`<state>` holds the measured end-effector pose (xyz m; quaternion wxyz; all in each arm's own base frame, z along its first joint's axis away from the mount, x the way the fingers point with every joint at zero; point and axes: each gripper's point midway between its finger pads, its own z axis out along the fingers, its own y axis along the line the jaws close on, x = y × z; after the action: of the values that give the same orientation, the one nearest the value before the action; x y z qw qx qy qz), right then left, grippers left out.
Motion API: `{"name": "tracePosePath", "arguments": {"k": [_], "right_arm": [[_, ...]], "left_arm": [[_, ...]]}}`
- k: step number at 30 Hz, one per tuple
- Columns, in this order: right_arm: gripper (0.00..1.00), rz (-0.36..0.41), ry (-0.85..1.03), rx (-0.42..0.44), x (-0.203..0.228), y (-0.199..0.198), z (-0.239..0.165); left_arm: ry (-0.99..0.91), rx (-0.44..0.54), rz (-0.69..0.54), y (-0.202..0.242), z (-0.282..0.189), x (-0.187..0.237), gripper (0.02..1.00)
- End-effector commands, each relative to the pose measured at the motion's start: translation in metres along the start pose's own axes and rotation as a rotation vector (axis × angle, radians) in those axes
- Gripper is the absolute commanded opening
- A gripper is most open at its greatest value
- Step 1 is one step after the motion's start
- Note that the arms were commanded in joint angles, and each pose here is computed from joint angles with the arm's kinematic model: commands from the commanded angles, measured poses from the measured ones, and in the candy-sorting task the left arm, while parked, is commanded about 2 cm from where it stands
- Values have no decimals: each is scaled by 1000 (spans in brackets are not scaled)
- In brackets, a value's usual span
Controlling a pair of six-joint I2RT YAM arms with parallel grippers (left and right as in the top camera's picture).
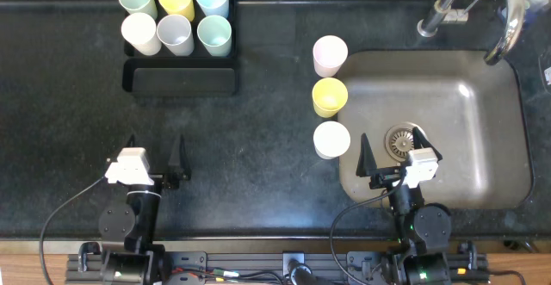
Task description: Store Cups
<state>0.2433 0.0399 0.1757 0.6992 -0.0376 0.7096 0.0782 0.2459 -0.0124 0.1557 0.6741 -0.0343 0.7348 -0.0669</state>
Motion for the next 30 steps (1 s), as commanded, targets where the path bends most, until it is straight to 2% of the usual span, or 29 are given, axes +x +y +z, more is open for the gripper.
{"name": "tracePosePath", "arguments": {"k": [1,6,13,15,16,18,19,23,30], "right_arm": [[996,-3,2,-2,4,1,0],[996,-3,2,-2,4,1,0],[998,-3,2,-2,4,1,0],[998,-3,2,-2,4,1,0],[998,-3,2,-2,4,1,0],[998,-3,2,-2,4,1,0],[996,-3,2,-2,4,1,0],[998,-3,2,-2,4,1,0],[998,-3,2,-2,4,1,0]], "left_arm": [[-5,-12,26,2,0,-1,1000],[-3,-11,41,1,0,0,1000],[72,-16,68,0,-10,-5,925],[100,-19,68,-2,-18,-18,930],[118,-11,67,-5,-23,-29,965],[156,24,65,-17,-27,-63,1000],[185,58,63,-27,-22,-88,1000],[304,146,52,-53,-2,-131,1000],[510,250,73,-102,37,-183,1000]]}}
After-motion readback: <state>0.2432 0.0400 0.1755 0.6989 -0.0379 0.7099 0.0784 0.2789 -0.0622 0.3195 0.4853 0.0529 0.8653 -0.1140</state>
